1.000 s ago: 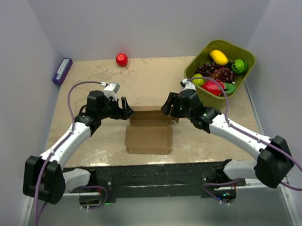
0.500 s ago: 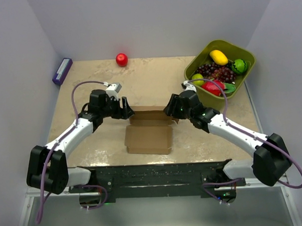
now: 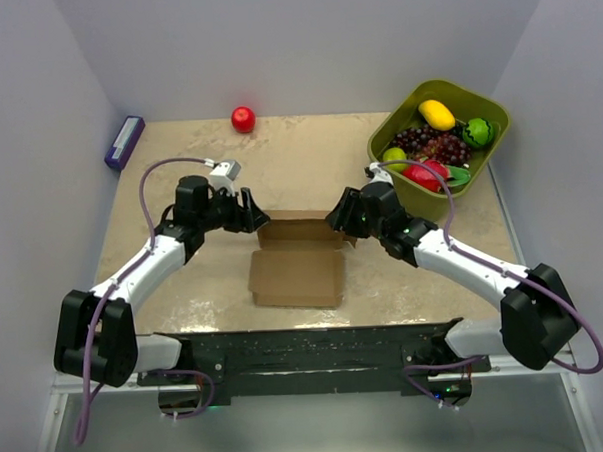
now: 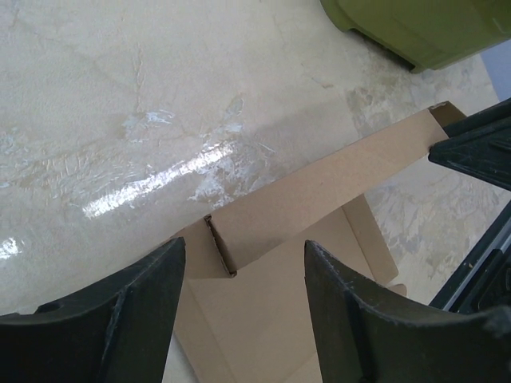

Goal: Fold the paper box

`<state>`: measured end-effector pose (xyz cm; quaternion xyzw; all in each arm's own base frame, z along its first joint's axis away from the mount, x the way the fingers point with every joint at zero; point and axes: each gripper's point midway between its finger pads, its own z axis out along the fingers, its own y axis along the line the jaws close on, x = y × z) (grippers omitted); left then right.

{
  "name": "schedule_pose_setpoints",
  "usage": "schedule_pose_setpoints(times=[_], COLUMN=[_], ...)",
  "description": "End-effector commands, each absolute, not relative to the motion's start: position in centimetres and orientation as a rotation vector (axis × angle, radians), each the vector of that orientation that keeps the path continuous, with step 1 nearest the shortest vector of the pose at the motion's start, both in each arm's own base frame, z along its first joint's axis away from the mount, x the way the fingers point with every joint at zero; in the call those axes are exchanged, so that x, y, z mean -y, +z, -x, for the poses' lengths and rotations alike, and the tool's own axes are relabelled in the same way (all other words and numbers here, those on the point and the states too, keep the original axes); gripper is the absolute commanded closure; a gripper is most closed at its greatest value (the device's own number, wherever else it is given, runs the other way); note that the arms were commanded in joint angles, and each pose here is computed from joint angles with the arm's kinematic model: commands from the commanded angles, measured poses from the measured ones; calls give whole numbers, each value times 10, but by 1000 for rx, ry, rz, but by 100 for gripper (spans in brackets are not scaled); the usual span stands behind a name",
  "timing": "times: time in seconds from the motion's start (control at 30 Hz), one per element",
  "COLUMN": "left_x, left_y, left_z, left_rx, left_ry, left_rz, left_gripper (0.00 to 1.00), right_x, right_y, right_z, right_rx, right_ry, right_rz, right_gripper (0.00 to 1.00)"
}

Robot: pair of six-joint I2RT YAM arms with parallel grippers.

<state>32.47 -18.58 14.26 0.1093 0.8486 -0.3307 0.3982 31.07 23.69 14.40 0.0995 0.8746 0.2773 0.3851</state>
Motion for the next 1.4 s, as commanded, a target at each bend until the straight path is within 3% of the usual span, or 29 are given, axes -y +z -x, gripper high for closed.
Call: schedule_pose_setpoints(times=[0.0,0.6,1.1,1.37], left_x=[186,186,188,186], left_y=[167,149,147,148], left_z=[-341,-351,-346,-345], left_rx=[-2068,-2100,-2104,-2101], left_ry=[-857,-874,-898,-889], left_rz=[-249,-195,-201,-199], left_gripper=[36,58,62,62], right_x=[-240,-246,-248,-250], right_y=[145,141,160,166], right_z=[-313,-315,-327,-321], right_rx=[-2209,-2192,-2001,-1991], right_ry=[740,791,938,956], right_rz=[-265,-298,-443,-380], right_gripper=[48,51,58,52])
